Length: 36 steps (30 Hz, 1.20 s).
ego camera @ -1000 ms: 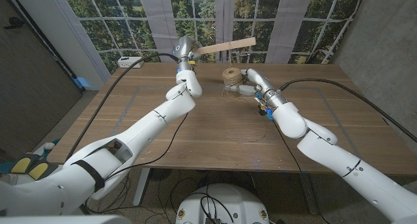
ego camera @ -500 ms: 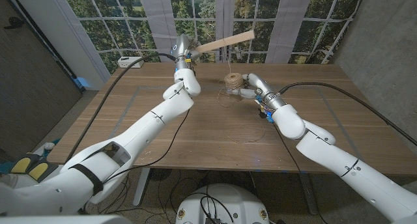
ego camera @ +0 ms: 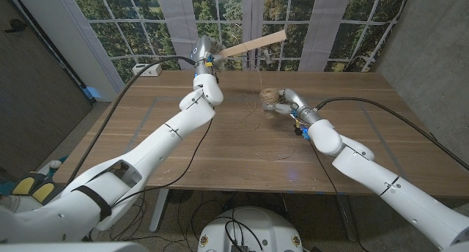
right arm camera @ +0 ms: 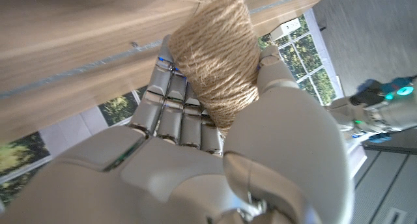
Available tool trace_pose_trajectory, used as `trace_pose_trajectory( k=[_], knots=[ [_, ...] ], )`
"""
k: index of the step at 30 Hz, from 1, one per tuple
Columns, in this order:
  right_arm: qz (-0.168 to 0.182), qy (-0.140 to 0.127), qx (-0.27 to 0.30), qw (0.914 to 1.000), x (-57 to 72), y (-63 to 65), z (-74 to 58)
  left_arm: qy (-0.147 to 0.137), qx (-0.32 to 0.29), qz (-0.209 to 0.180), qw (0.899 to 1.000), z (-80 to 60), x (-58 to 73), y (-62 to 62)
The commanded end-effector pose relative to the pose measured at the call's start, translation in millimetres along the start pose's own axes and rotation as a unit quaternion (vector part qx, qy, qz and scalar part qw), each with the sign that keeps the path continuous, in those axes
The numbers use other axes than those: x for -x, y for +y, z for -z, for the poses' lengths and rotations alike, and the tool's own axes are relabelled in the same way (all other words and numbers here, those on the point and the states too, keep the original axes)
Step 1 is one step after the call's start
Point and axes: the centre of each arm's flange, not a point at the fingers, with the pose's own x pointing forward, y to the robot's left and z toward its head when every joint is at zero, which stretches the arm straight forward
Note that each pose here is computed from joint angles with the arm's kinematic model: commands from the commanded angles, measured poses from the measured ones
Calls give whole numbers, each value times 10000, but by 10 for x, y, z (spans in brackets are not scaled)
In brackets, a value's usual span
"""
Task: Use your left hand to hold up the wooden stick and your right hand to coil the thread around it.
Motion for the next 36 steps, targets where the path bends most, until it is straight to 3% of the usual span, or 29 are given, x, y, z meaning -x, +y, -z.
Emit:
trace_pose_trajectory(
  k=[1, 11, 19, 28, 36],
  knots=[
    [46, 736, -79, 9972, -124, -67, 500, -50, -228, 564, 9981, -20, -40, 55],
    [259, 1161, -154, 9928, -259, -270, 800, -328, -602, 1071, 9919, -35, -85, 130],
    [445, 1309, -225, 9901, -383, -437, 927, -499, -772, 1372, 9863, -33, -100, 145],
    [576, 1202, -235, 9908, -565, -601, 885, -624, -923, 1495, 9825, -46, -106, 161],
    [838, 792, -240, 9930, -683, -827, 657, -727, -1133, 1586, 9781, -92, -88, 142]
  ],
)
